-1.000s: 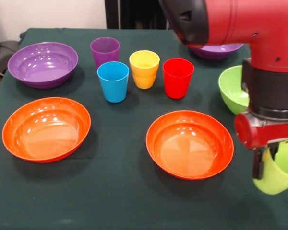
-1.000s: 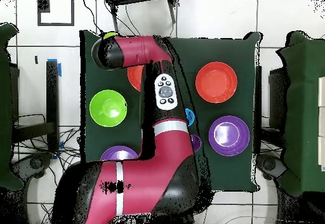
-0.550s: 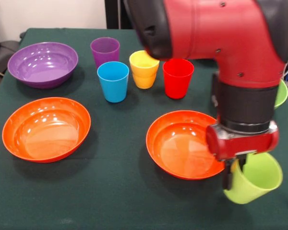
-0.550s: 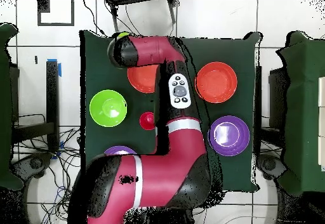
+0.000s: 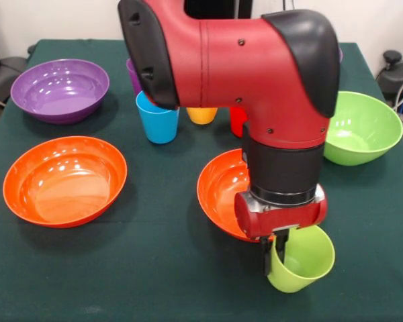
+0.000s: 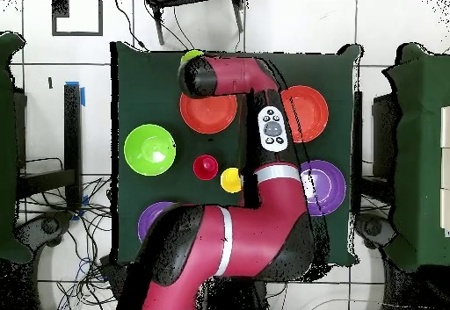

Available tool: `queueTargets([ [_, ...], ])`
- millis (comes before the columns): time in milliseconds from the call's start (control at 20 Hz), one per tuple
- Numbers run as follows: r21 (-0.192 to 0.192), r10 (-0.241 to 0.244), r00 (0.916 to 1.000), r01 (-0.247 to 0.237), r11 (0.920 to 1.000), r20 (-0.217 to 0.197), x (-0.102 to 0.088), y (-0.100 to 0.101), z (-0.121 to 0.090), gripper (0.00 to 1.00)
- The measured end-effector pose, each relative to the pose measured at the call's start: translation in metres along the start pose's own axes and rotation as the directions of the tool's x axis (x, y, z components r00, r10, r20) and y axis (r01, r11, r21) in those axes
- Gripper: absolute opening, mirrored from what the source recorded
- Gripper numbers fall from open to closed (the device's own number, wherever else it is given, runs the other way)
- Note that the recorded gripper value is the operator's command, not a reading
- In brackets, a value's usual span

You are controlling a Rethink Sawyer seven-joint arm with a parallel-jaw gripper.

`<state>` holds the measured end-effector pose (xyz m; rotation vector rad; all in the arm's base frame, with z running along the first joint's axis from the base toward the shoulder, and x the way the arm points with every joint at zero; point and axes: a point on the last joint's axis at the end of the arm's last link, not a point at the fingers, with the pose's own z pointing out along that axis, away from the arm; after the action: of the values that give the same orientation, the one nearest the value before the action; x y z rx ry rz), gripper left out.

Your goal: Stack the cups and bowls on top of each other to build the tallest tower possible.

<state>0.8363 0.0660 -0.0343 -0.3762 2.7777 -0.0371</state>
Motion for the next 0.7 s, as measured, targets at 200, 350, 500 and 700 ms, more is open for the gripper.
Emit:
queueTargets([
  [200,-0.008,0.003,1.0000,-0.003,1.0000,0.008,-0.0036,0.0018,-0.0015,0.00],
  [350,-0.007,0.001,1.0000,-0.001,1.0000,0.009,-0.0041,0.0027,-0.0019,0.00],
  [500,-0.007,0.000,1.0000,0.000,1.0000,0.009,-0.0040,0.0027,-0.0019,0.00],
  [700,-0.007,-0.001,1.0000,0.001,1.0000,0.009,-0.0043,0.0027,-0.0022,0.00],
])
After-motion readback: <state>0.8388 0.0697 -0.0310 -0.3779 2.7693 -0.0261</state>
